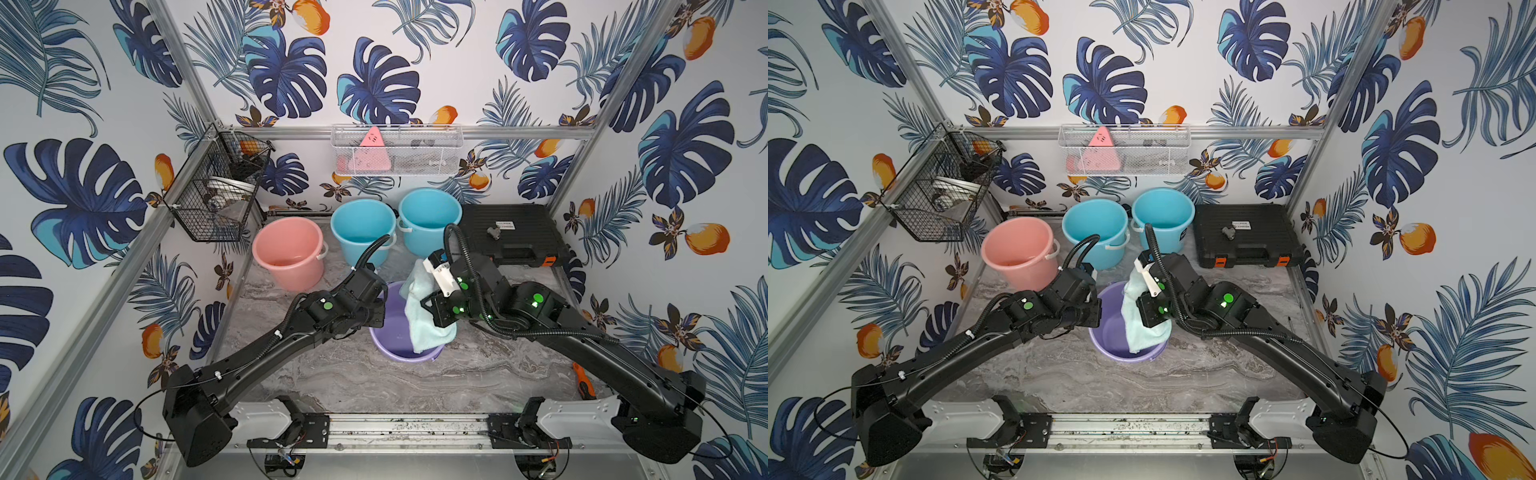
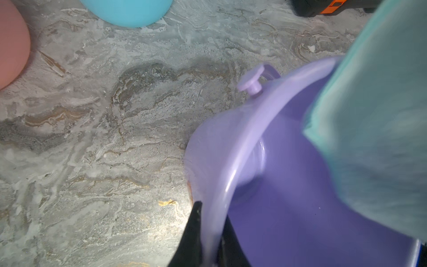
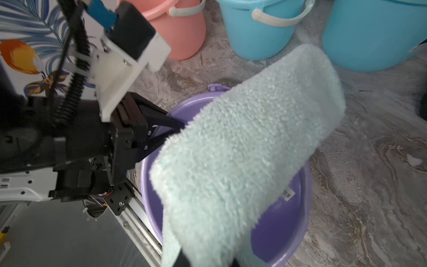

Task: Wipe the inside of the bucket with a cloth
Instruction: Pick up the bucket from the center of the board, then wipe the dirt from the inside of the bucket.

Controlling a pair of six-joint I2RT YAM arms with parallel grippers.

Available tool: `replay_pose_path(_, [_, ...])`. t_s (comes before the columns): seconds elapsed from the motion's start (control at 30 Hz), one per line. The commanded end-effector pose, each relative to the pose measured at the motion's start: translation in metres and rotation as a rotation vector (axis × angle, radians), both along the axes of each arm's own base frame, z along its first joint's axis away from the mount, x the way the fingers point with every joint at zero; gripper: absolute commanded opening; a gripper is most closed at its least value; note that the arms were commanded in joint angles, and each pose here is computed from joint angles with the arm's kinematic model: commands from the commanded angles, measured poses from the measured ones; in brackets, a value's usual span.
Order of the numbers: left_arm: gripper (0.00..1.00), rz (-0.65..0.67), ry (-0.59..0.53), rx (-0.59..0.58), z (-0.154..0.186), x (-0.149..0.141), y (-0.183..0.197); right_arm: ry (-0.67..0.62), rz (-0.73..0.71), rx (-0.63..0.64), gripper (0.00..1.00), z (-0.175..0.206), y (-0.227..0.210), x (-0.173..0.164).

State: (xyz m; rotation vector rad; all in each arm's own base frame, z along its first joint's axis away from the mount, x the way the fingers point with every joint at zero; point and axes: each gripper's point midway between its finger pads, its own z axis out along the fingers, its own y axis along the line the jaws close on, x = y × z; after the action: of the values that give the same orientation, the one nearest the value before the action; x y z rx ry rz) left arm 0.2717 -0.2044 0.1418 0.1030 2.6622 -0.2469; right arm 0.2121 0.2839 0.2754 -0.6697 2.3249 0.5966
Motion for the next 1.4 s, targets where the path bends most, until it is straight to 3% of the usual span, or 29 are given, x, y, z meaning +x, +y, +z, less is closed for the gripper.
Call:
replay_pose_path(0.0, [0.00,-0.012,-0.049,-0.084,0.010,0.004,-0.013,-0.102,0.055,0.003,0.01,-0.011,0.018,0.006])
replay_pose_path(0.2, [0.00,-0.052,-0.086,-0.106,0.020,-0.004,-0.016,-0.181,0.188,-0.088,0.00,-0.062,0.034,0.002])
replay_pose_path(0.4, [0.00,-0.104,-0.109,-0.078,0.026,-0.013,-0.020,-0.289,0.409,-0.177,0.00,-0.093,0.047,-0.008])
replay_pose_path(0.6, [0.00,-0.162,-0.158,-0.056,0.036,-0.024,-0.024,-0.420,0.640,-0.326,0.00,-0.121,0.042,-0.017])
replay_pose_path(0.87, [0.00,-0.232,-0.199,-0.039,0.044,-0.041,-0.028,-0.464,0.829,-0.498,0.00,-0.149,0.026,-0.024])
replay_pose_path(1.07, [0.00,-0.295,-0.207,-0.001,0.043,-0.055,-0.036,-0.547,0.880,-0.616,0.00,-0.156,0.025,-0.009])
replay_pose_path(1.37, [0.00,-0.306,-0.221,0.039,0.040,-0.063,-0.039,-0.820,0.776,-0.865,0.00,-0.153,0.023,0.043])
